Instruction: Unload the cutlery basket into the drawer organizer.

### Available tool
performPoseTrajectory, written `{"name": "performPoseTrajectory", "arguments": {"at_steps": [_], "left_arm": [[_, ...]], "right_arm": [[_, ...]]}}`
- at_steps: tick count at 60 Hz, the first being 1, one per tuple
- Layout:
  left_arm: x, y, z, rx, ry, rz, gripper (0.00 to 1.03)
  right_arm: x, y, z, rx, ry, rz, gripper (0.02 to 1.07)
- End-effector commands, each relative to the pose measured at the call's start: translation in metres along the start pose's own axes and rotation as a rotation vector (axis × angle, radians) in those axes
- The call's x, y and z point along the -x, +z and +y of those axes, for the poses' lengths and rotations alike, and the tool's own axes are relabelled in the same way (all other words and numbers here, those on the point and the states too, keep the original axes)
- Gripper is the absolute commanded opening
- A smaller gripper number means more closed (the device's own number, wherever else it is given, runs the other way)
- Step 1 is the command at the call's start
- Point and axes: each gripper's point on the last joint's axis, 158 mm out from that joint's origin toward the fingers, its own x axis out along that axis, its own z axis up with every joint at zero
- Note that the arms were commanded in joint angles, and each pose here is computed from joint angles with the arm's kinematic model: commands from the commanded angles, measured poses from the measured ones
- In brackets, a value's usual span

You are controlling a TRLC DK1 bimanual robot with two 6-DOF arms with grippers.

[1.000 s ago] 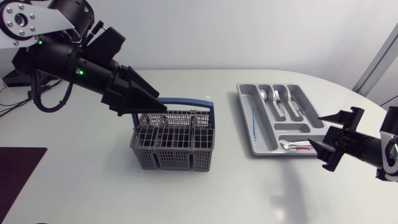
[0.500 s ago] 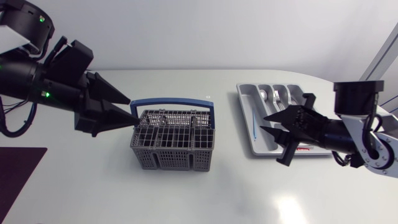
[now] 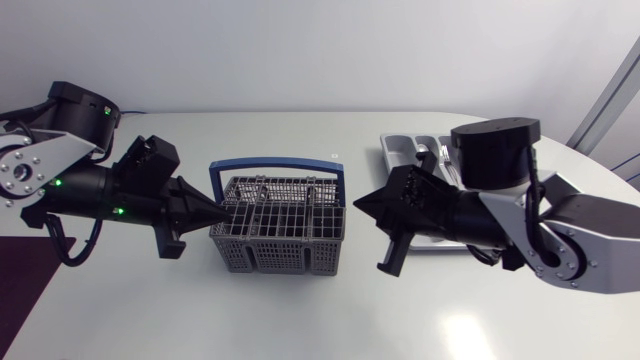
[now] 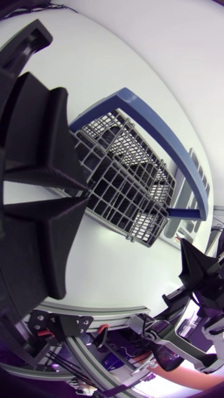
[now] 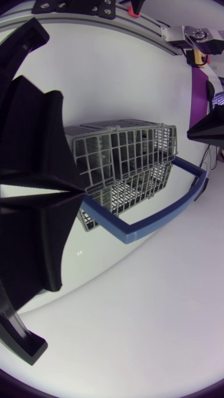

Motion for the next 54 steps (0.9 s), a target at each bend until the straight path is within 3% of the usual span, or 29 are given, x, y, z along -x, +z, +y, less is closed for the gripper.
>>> {"name": "performPoseTrajectory", "arguments": {"at_steps": [1, 16, 35, 45, 54], "left_arm": [[-0.011, -0.012, -0.001, 0.025, 0.007, 0.012, 0.03], [-0.027, -0.018, 0.005, 0.010, 0.059, 0.014, 0.03], [-0.052, -0.034, 0.008, 0.033, 0.023, 0.064, 0.03], [-0.051, -0.027, 0.008, 0.021, 0.028, 0.053, 0.03], [-0.029, -0.007, 0.008, 0.001, 0.072, -0.007, 0.03]], "right_arm": [[-0.012, 0.003, 0.005, -0.028, 0.002, -0.004, 0.08], [-0.035, 0.001, 0.021, -0.018, 0.029, 0.002, 0.08], [-0.058, -0.022, 0.018, -0.006, 0.015, 0.055, 0.08], [-0.054, -0.015, 0.010, -0.005, -0.010, 0.037, 0.08], [-0.031, 0.003, 0.006, 0.003, -0.031, -0.006, 0.08]]}}
